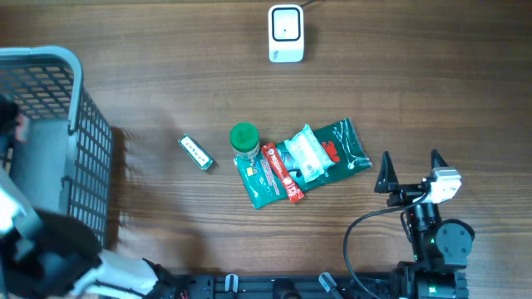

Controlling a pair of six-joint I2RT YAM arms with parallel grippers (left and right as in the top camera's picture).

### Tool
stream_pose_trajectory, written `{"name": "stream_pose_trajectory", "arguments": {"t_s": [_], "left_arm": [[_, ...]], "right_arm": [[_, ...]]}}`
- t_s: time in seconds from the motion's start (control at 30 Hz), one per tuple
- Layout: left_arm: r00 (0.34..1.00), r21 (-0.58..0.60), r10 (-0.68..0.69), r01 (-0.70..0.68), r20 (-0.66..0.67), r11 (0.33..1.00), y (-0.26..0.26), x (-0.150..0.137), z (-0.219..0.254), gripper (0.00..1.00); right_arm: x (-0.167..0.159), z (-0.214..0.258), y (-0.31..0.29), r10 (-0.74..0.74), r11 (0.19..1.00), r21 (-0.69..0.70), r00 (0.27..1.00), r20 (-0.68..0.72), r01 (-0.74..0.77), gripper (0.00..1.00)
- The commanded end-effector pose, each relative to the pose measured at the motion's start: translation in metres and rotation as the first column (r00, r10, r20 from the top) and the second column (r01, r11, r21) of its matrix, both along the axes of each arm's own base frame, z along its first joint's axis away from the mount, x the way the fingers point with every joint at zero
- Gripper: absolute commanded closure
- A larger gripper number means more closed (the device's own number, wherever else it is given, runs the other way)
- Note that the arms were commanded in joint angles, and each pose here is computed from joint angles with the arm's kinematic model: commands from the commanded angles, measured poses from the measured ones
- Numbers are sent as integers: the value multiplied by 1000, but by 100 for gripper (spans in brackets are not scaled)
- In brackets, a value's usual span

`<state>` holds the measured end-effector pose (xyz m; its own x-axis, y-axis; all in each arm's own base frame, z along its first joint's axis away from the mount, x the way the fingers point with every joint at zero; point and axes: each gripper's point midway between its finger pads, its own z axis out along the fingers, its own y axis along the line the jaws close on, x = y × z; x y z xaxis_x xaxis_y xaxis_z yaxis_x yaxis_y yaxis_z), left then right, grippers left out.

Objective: Scan the item barcode
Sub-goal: 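Reach left gripper into basket and grasp red Kleenex tissue pack, then carry Kleenex pack out and drop it beside the jar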

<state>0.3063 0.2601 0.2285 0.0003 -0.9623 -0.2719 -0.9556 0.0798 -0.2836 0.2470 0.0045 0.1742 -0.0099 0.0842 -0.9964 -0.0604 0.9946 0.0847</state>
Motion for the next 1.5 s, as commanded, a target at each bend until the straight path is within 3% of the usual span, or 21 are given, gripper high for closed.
{"name": "stream_pose_trajectory", "arguments": {"t_s": [0.0,0.07,0.17,0.27,0.37,0.47,0.6,0.73,0.9,0.97,1.07,1.23,1.37,1.47], "left_arm": [[980,106,-81,63,181,992,-41,-11,85,66],[959,119,-145,119,245,986,-88,-19,113,66],[892,159,-364,331,270,930,-164,-9,132,66],[790,151,-593,575,154,804,-246,0,109,66],[721,95,-693,690,-3,718,-298,-7,65,66],[699,10,-694,706,-174,708,-342,-27,-4,66],[703,-48,-653,669,-281,741,-366,-45,-75,65],[704,-148,-603,597,-374,789,-373,-87,-149,66],[676,-281,-696,638,-242,717,-412,-100,-203,62],[671,-286,-707,649,-222,705,-419,-100,-203,55],[687,-286,-701,644,-192,709,-429,-98,-201,32],[644,-223,-759,728,-101,648,-438,-75,-170,23],[590,58,-803,802,83,595,-434,-26,-79,22],[559,304,-803,744,207,595,-419,3,4,21]], "right_arm": [[0,1,-1,-5,1000,-6,1000,5,5,0],[0,1,-1,-5,1000,-6,1000,6,5,0],[0,1,-1,-5,1000,-6,1000,6,5,0],[0,1,-1,-5,1000,-6,1000,5,5,1],[0,1,-1,-5,1000,-6,1000,5,5,0],[0,1,-1,-5,1000,-6,1000,5,5,0],[0,1,-1,-5,1000,-6,1000,5,5,0],[0,1,-1,-5,1000,-6,1000,6,5,0],[0,1,-1,-5,1000,-6,1000,5,5,0],[0,1,-1,-5,1000,-6,1000,5,5,0],[0,1,-1,-5,1000,-6,1000,5,5,0],[0,1,-1,-5,1000,-6,1000,6,5,0],[0,1,-1,-5,1000,-6,1000,5,5,0],[0,1,-1,-5,1000,-6,1000,5,5,0]]}}
